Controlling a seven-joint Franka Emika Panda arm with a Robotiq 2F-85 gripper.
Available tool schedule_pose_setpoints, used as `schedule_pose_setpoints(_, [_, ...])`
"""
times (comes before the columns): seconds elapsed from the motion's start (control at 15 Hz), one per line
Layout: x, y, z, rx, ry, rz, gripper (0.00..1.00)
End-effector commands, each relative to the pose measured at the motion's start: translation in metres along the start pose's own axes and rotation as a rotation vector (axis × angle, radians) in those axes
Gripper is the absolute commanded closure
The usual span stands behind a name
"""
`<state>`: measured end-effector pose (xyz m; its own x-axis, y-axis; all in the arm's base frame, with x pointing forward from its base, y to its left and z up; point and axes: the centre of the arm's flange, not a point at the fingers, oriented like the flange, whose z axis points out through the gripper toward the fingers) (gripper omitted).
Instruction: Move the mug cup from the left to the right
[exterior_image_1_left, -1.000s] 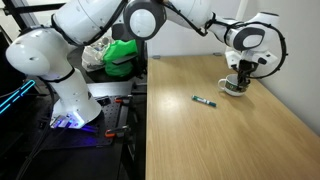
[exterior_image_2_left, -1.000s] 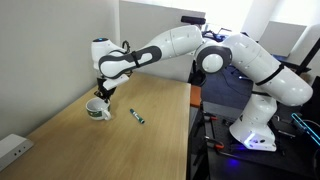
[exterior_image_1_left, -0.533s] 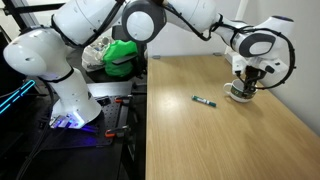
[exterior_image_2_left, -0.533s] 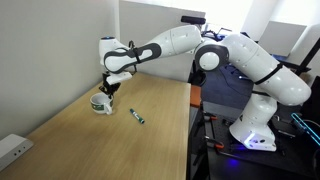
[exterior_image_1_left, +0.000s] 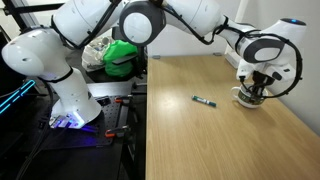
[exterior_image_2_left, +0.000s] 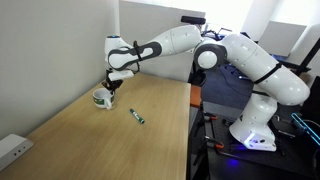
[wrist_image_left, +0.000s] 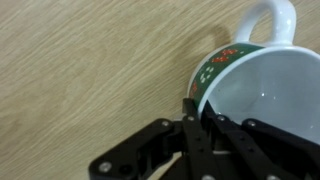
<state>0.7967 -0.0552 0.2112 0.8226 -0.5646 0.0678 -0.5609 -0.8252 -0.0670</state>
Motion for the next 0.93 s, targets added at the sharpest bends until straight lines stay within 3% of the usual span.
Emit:
schedule_pose_setpoints(0.0, [-0.003, 0.015, -0.021, 0.029, 0.040, 0.074, 0.98])
schedule_pose_setpoints(0.87, [0.004, 0.067, -0.026, -0.008, 0.058, 0.246, 0.98])
